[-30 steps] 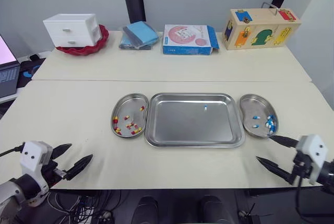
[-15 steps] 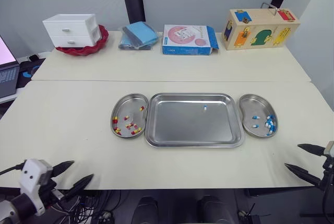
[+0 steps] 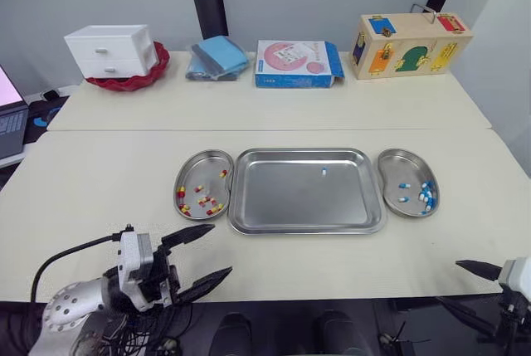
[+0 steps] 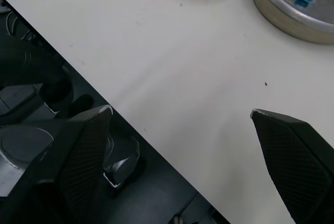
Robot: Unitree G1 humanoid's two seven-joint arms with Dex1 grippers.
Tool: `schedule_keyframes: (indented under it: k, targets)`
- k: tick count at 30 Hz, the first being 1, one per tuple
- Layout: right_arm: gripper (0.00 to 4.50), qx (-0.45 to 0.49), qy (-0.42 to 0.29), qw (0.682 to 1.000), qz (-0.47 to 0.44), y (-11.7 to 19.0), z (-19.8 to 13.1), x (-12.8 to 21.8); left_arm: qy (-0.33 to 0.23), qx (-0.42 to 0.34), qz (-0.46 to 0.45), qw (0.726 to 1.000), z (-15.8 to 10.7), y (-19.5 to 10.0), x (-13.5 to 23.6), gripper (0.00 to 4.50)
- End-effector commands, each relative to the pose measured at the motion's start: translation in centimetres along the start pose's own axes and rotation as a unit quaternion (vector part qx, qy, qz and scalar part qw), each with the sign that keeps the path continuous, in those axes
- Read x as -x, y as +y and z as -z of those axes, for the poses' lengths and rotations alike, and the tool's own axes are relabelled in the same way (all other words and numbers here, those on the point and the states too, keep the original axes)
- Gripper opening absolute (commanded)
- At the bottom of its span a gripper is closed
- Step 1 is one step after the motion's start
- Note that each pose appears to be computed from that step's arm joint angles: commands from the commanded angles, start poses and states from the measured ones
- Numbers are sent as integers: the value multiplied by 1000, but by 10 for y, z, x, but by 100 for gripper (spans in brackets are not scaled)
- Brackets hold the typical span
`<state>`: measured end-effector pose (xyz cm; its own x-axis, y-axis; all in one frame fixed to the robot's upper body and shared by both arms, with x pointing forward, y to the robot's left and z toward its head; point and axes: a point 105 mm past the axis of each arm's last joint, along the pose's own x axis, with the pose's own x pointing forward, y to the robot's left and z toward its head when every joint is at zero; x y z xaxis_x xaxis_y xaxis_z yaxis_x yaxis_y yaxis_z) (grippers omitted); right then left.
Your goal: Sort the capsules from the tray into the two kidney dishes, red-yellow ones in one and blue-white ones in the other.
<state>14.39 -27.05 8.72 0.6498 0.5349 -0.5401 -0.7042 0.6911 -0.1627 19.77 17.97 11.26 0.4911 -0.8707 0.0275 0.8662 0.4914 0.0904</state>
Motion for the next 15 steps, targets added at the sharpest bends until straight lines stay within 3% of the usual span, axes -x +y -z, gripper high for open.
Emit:
schedule_keyframes:
  k: [1, 9, 15]
  targets:
    - [450, 14, -15, 1000, -2, 11, -14, -5, -22, -18, -10, 1000, -3, 7, -8, 448]
    - [450, 0, -74, 997, 1, 34, -53, -37, -10, -9, -2, 1000, 8, 5, -11, 448]
    - [450, -21, -134, 991, 22, 28, -98, -76, -6, 0, -9, 1000, 9, 9, -14, 448]
